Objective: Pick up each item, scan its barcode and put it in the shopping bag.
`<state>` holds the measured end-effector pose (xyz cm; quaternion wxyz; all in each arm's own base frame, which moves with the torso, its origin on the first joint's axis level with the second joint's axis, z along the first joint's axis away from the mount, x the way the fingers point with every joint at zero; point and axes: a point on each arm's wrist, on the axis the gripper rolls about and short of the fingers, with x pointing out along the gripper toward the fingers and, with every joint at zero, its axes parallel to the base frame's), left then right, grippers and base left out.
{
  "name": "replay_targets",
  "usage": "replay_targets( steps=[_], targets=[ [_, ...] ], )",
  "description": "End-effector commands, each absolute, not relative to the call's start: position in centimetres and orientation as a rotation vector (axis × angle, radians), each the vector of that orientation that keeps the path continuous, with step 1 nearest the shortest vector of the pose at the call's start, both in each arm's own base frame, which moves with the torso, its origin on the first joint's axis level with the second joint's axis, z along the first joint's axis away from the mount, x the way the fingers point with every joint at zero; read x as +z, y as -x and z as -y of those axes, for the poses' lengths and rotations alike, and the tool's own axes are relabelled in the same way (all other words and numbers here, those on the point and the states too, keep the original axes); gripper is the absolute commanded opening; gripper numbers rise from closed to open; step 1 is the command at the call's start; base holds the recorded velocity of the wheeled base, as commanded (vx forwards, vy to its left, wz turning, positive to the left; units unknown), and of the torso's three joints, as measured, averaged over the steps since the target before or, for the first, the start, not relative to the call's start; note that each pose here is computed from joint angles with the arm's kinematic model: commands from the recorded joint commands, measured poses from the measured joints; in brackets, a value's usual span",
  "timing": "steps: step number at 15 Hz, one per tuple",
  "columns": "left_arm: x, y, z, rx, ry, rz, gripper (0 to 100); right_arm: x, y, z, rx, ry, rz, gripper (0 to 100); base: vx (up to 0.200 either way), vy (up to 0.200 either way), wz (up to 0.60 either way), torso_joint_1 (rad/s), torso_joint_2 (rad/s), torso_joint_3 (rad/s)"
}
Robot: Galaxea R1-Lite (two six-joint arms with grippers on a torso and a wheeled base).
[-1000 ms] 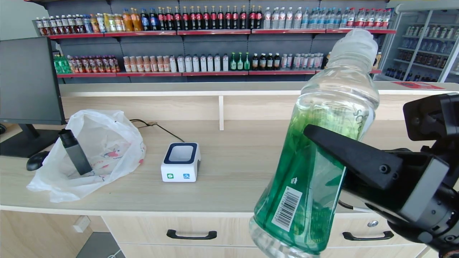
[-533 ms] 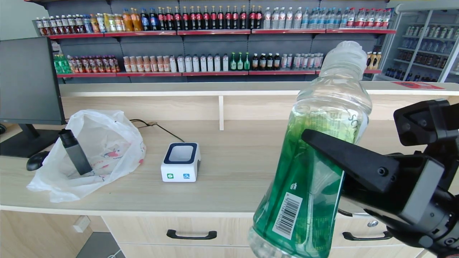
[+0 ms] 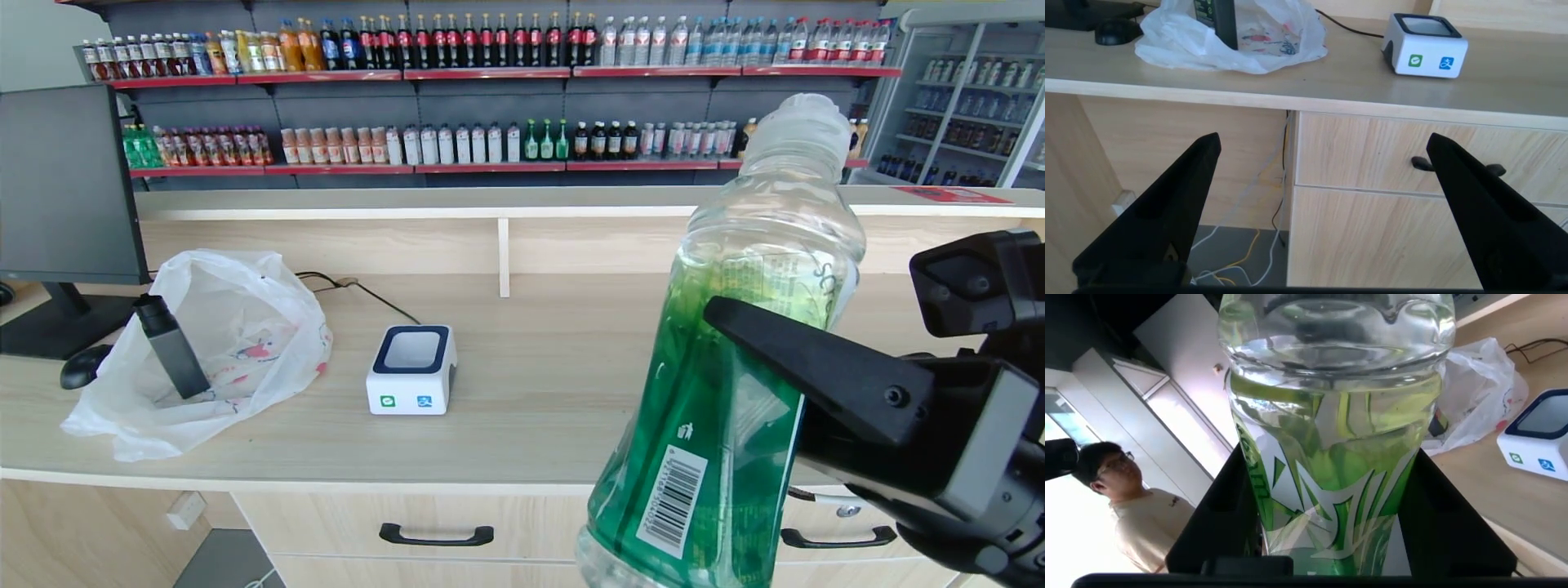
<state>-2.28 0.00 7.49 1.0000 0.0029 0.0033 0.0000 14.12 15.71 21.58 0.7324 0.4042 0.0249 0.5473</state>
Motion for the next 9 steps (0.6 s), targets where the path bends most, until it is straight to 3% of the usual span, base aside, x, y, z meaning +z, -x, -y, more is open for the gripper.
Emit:
replay_targets(
  steps=[1, 9],
  targets=[
    [7.49, 2.28, 0.00, 0.000, -0.006, -0.006, 100, 21.68, -14.02, -15.64, 1.207, -0.890, -0.050, 0, 0.000, 0.000, 0.00, 0.000, 0.00, 0.000],
    [7.49, 2.28, 0.00, 0.002, -0.005, -0.006, 100, 21.59, -14.21, -15.79, 1.205, -0.873, -0.044, 0, 0.000, 0.000, 0.00, 0.000, 0.00, 0.000]
  ],
)
